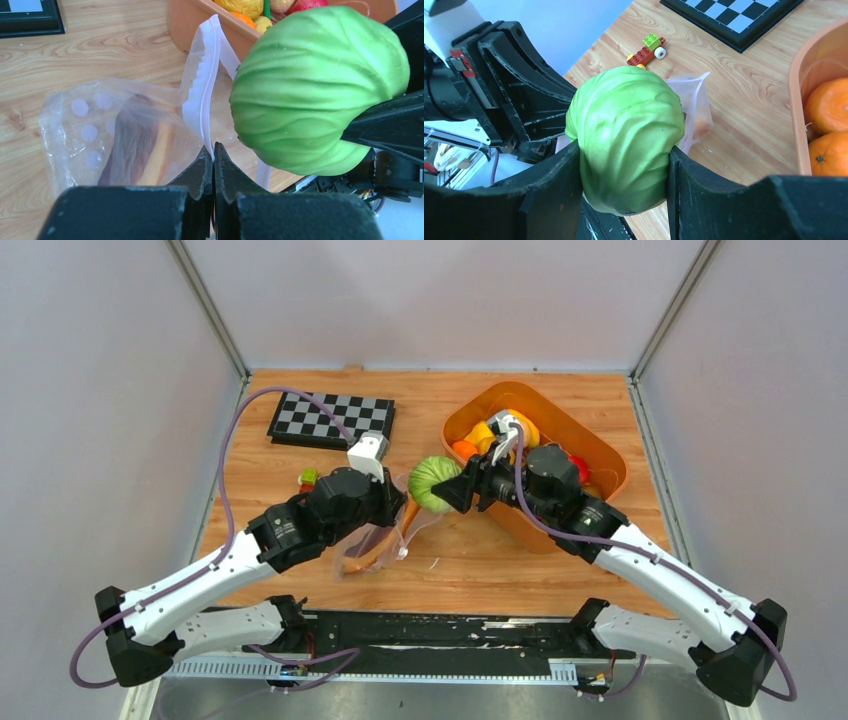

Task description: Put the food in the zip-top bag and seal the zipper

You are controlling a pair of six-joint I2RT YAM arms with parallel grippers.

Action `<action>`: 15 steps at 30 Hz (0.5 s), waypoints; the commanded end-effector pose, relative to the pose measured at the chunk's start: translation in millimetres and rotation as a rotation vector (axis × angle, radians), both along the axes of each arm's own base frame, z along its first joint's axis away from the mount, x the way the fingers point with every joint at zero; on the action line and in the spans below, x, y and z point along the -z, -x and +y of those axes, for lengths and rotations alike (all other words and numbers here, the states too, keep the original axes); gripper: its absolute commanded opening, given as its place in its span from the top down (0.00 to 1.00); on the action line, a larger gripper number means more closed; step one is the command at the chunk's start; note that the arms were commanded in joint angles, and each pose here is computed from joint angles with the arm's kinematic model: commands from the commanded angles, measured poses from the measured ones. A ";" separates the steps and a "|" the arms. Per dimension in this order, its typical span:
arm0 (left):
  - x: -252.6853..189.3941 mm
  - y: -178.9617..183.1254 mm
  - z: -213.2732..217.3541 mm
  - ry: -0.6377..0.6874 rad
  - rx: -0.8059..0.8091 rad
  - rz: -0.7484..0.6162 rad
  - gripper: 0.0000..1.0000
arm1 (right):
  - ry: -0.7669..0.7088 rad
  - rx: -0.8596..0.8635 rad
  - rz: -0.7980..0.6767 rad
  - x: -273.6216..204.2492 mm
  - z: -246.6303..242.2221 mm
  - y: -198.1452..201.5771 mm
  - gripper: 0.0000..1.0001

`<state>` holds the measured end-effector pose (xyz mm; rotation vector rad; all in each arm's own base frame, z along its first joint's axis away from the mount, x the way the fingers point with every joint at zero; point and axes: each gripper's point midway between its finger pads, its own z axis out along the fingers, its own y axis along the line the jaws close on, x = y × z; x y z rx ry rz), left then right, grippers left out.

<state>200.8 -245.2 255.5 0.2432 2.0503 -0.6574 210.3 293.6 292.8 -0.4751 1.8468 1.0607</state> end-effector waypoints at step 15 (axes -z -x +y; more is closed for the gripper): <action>-43.2 -0.1 -11.1 0.129 0.025 -0.065 0.96 | 0.191 0.019 0.033 53.3 3.0 -10.7 0.50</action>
